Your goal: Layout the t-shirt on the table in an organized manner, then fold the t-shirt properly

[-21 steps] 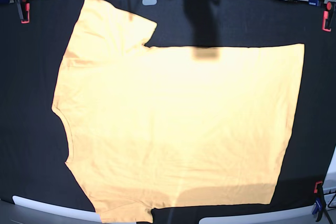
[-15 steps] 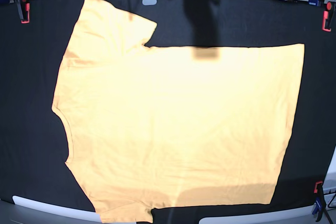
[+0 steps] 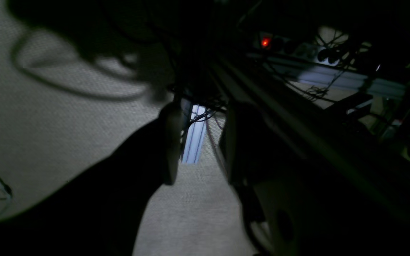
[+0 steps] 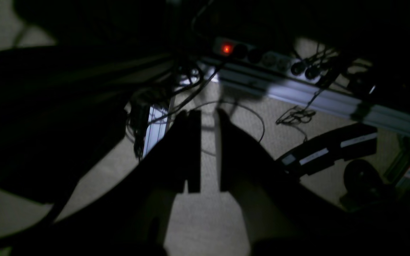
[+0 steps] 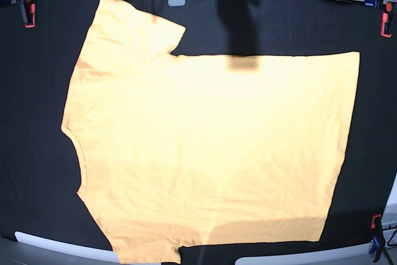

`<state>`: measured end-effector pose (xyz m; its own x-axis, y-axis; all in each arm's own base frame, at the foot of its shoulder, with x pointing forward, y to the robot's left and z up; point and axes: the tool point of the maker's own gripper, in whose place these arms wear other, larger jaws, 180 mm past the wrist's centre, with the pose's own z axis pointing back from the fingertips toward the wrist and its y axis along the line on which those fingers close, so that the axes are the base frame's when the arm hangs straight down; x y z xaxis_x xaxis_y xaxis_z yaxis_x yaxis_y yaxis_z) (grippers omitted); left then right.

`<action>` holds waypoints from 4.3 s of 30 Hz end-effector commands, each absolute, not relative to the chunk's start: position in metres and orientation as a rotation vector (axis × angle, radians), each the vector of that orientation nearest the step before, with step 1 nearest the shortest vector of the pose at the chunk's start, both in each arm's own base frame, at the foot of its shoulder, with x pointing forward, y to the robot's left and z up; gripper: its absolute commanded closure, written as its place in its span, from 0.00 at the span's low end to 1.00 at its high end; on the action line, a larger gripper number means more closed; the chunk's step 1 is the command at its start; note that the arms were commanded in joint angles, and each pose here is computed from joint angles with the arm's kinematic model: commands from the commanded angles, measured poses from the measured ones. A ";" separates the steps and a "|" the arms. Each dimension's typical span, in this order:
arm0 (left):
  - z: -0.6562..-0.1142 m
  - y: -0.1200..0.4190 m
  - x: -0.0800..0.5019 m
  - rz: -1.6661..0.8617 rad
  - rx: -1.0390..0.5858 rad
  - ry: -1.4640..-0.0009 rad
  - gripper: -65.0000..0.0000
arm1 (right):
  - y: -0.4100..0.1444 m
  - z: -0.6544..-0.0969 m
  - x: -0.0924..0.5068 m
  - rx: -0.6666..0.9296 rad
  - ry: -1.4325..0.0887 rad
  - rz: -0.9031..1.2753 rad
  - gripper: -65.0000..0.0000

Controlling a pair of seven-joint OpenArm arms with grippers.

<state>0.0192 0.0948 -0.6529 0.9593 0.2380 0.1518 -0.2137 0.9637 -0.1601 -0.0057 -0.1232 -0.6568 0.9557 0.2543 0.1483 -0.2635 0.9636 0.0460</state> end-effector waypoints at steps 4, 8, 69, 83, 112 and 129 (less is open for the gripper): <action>-0.648 0.097 -0.006 0.217 -0.163 -0.139 0.71 | -0.141 -0.648 -0.032 0.083 -0.123 0.240 0.89; -0.637 0.102 -0.032 0.127 -0.166 -0.103 0.71 | -0.158 -0.631 -0.061 0.118 -0.092 0.216 0.89; -0.429 0.250 0.224 -1.207 0.395 -0.586 0.59 | -0.256 -0.289 0.114 -0.293 -0.595 0.886 0.68; -0.423 0.262 0.240 -1.240 0.415 -0.612 0.90 | -0.257 -0.286 0.121 -0.306 -0.616 0.883 0.68; -0.423 0.265 0.241 -1.278 0.449 -0.604 1.00 | -0.242 -0.358 0.163 -0.545 -0.556 1.427 0.56; -0.423 0.263 0.241 -1.274 0.447 -0.606 1.00 | -0.259 -0.387 0.166 -0.515 -0.452 1.594 0.56</action>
<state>0.2372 0.2549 -0.4282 0.1724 -0.9655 0.1949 0.7513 0.2569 0.6079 0.1600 -0.2573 -0.3939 -0.0472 0.9976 -0.0499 -0.8285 -0.0670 -0.5559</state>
